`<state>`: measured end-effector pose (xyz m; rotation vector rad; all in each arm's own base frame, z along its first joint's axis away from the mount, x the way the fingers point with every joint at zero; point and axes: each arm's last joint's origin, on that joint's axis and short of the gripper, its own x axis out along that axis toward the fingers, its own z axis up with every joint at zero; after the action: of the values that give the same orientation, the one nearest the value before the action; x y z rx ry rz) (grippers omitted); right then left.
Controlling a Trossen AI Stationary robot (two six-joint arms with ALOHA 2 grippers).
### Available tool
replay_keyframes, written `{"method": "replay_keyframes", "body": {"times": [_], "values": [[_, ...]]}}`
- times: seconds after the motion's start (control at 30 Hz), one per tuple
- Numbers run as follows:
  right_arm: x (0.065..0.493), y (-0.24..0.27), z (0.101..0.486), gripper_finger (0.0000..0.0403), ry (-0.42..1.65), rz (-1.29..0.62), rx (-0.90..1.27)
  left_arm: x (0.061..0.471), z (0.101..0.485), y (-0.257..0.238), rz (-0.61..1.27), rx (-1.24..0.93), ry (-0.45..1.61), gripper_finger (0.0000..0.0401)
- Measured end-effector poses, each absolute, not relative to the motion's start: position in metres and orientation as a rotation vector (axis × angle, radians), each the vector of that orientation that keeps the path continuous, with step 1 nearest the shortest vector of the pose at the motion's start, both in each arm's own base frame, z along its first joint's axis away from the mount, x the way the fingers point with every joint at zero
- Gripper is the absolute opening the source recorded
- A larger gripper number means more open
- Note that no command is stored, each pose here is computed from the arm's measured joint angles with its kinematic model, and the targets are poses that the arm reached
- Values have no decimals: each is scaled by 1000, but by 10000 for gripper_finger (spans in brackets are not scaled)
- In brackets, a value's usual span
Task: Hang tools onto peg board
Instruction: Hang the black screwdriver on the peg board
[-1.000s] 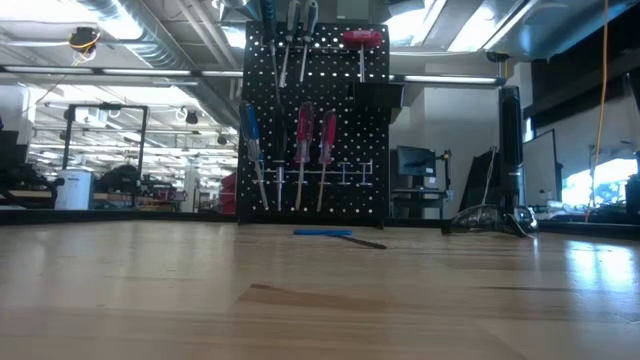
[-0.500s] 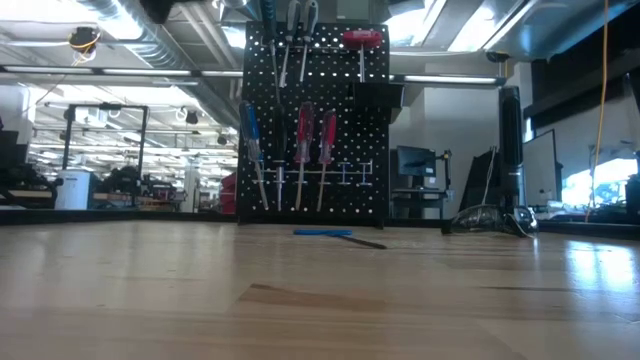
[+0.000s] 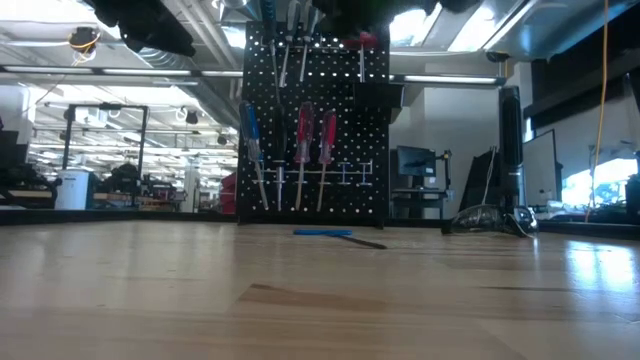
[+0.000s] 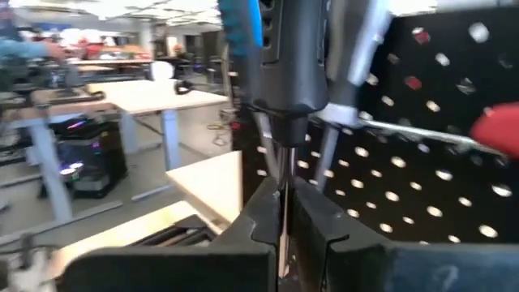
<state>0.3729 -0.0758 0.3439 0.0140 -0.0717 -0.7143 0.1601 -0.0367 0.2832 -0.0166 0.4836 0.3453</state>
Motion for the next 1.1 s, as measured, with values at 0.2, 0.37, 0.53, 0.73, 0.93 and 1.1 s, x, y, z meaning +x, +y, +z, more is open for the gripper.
{"method": "replay_keyframes", "body": {"times": [0.2, 0.37, 0.53, 0.73, 0.93, 1.1], "values": [[376, -95, 341, 15, -115, -805, 43, 160, 283, -37, 344, -14, 483, 143], [379, -103, 341, 15, -139, -776, 66, 161, 283, -37, 342, -7, 480, 143], [386, -110, 341, 15, -127, -793, 46, 162, 285, -37, 337, -6, 460, 143], [388, -121, 337, 15, -101, -820, 39, 162, 285, -37, 339, -12, 461, 143], [387, -125, 338, 16, -100, -847, 39, 161, 285, -37, 339, -16, 465, 143], [386, -129, 335, 17, -75, -865, 36, 161, 285, -37, 339, -16, 465, 143]]}}
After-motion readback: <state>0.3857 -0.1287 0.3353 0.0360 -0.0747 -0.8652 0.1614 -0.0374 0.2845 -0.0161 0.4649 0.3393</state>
